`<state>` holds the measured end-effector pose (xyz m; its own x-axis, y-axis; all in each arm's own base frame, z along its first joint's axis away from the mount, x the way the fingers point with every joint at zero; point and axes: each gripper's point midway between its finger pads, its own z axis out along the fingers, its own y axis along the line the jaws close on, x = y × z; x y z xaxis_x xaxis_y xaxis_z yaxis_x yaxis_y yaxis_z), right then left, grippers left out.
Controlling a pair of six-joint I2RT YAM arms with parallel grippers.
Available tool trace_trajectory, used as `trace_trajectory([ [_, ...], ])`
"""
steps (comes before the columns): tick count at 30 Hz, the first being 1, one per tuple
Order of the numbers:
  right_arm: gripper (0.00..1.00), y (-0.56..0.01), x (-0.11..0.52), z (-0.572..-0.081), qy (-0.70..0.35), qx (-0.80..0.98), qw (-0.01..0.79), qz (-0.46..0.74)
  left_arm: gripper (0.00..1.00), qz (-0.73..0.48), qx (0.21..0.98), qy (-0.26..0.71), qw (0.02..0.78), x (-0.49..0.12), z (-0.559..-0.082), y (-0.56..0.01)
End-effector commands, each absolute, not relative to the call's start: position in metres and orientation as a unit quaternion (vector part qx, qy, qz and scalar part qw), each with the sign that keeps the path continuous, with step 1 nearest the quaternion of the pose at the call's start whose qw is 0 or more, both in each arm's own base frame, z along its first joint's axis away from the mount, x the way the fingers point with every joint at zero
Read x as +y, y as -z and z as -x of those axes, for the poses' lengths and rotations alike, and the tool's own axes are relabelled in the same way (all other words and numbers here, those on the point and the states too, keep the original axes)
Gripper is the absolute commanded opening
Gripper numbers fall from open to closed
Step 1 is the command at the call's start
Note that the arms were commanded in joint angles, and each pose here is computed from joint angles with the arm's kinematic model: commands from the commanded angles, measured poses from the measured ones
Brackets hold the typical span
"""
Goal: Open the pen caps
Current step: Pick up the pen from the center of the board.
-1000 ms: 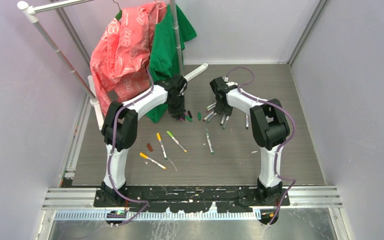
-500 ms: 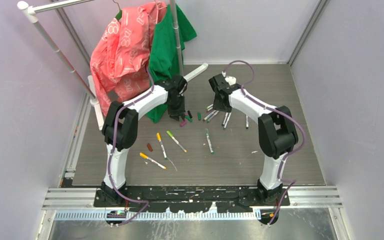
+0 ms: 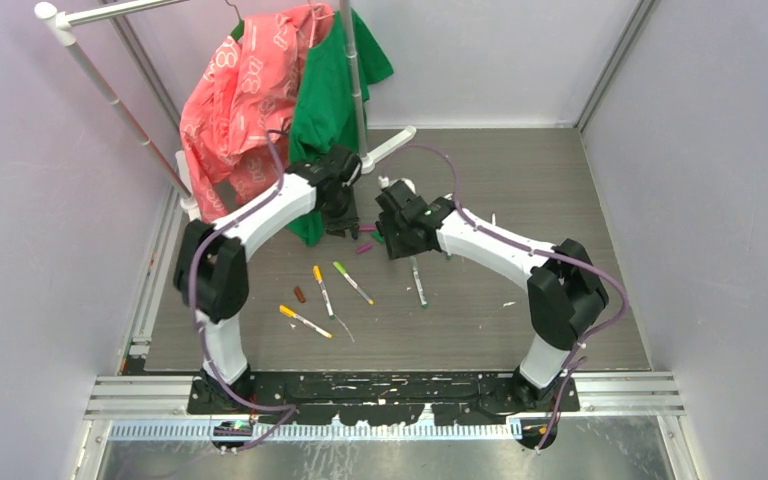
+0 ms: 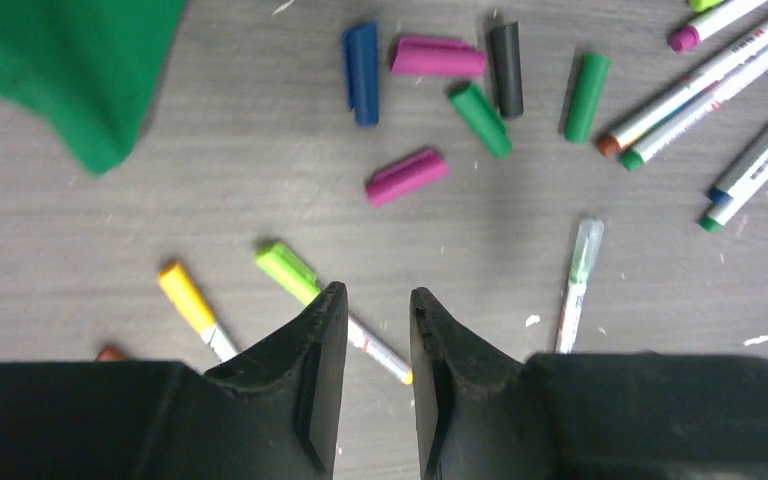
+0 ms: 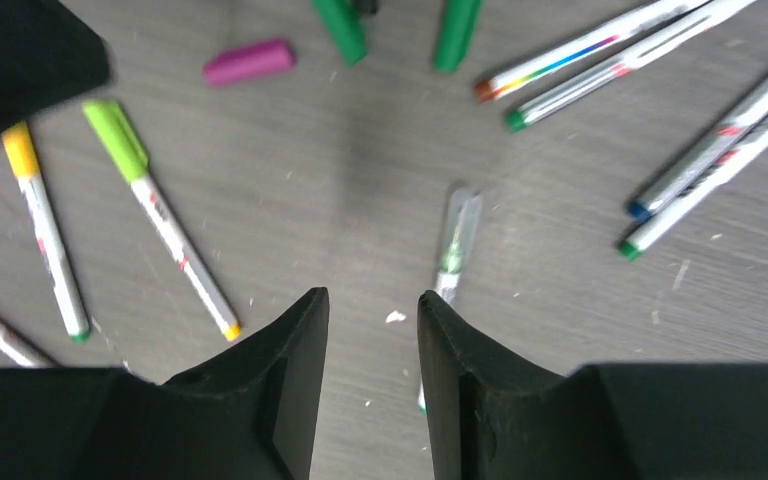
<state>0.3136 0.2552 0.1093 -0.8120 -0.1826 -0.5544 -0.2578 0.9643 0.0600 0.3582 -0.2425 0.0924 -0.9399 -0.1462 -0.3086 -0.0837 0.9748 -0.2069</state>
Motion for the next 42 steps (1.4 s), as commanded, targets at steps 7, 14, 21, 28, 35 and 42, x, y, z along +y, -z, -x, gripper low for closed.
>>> trace_trajectory([
  [7,0.44,-0.099,0.315,-0.263,-0.139,0.932,0.237,0.238,0.31,0.155,0.956,0.091,0.232,-0.19,-0.306,-0.147],
  [14,0.44,-0.081,0.348,-0.253,-0.138,0.927,0.211,0.279,0.31,0.193,0.944,0.106,0.245,-0.17,-0.273,-0.152],
  [21,0.44,-0.066,0.367,-0.257,-0.129,0.925,0.201,0.295,0.31,0.198,0.942,0.099,0.251,-0.155,-0.257,-0.153],
  [28,0.44,-0.044,0.373,-0.253,-0.104,0.925,0.183,0.317,0.31,0.199,0.942,0.103,0.251,-0.15,-0.247,-0.15],
  [35,0.4,-0.021,0.369,-0.248,-0.076,0.927,0.166,0.329,0.31,0.2,0.943,0.101,0.245,-0.147,-0.242,-0.144],
  [42,0.01,-0.004,0.351,-0.231,-0.053,0.933,0.132,0.331,0.32,0.206,0.941,0.108,0.244,-0.146,-0.243,-0.141],
])
